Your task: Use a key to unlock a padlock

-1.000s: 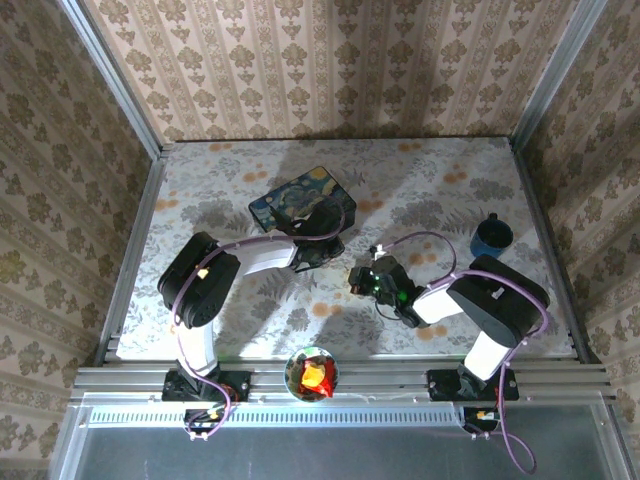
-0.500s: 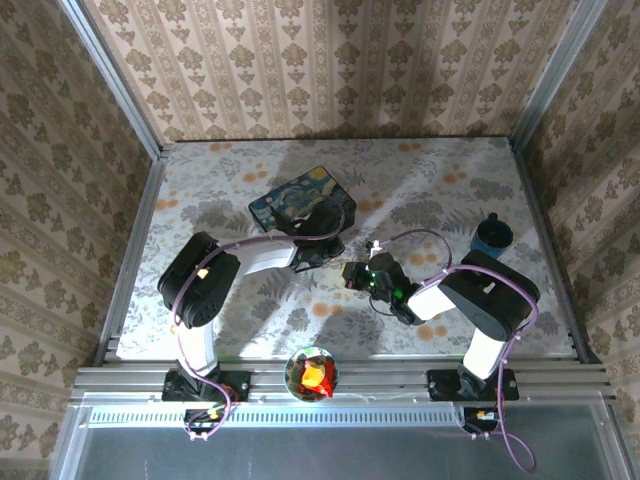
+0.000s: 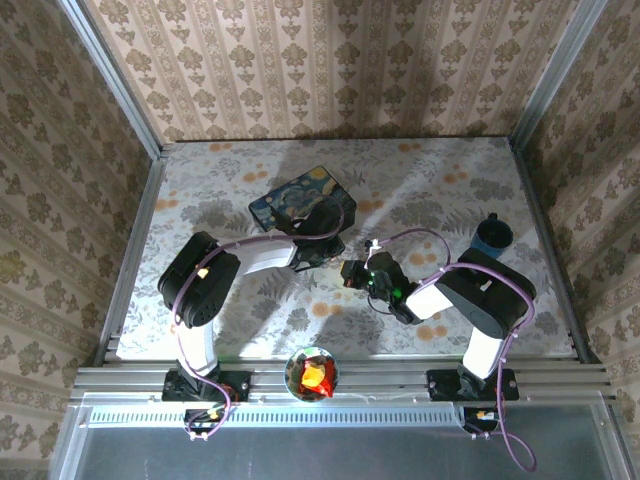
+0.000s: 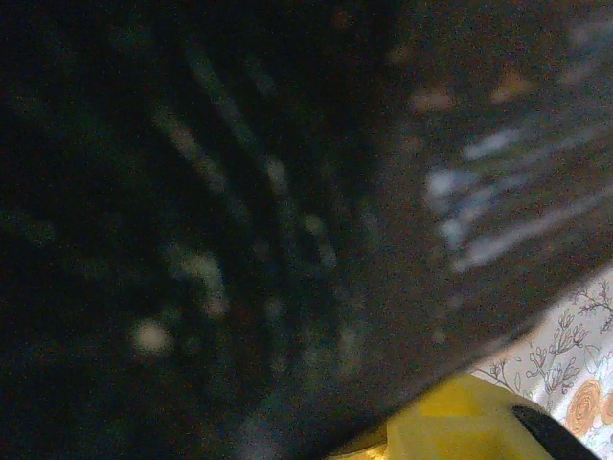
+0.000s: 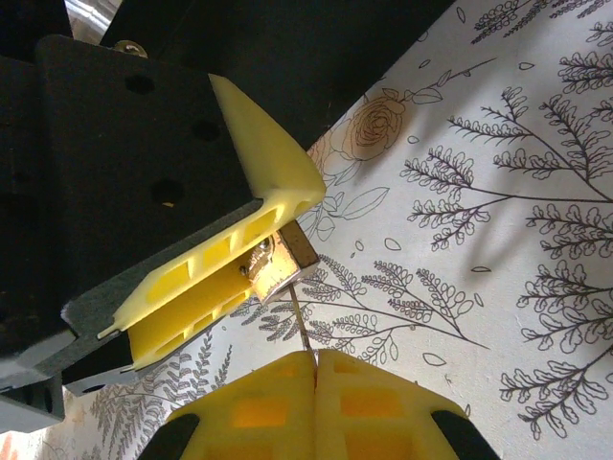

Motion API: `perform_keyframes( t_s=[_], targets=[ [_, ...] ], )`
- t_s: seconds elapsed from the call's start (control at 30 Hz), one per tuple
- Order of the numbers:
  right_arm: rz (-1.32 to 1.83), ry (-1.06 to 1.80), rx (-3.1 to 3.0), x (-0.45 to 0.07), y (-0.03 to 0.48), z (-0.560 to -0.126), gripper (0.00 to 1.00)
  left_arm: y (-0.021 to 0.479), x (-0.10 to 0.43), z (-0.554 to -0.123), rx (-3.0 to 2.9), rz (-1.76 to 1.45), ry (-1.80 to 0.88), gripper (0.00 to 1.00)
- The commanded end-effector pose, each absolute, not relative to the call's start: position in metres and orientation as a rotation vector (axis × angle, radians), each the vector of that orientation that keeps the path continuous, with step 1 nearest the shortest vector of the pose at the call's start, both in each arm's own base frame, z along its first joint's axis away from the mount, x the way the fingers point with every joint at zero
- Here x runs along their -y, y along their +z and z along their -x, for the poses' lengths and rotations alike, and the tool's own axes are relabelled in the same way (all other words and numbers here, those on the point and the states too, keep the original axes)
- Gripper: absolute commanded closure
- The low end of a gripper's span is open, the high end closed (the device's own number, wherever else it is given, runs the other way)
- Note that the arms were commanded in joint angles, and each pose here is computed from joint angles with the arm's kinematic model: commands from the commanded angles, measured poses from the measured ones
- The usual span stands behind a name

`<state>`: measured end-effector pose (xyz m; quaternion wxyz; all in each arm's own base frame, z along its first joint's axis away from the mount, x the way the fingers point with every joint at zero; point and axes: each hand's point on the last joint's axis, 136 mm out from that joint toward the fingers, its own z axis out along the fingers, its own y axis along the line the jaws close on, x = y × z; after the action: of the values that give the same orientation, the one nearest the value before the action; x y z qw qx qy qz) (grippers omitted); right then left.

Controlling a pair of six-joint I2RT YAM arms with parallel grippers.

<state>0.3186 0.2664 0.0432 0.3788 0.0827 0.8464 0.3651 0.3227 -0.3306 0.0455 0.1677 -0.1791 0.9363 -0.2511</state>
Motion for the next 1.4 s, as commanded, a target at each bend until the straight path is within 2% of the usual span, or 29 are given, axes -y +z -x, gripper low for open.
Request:
perform_keyframes(
  t_s=[0.0, 1.37],
  targets=[
    [-0.221, 0.97, -2.133, -0.269, 0.049, -0.318, 1.0, 0.042, 0.346, -0.317, -2.684, 0.523, -0.804, 0.99],
    [-0.278, 0.97, -2.039, -0.259, 0.054, -0.327, 1.0, 0.04, 0.351, -0.312, -2.713, 0.514, -0.852, 0.99]
  ],
)
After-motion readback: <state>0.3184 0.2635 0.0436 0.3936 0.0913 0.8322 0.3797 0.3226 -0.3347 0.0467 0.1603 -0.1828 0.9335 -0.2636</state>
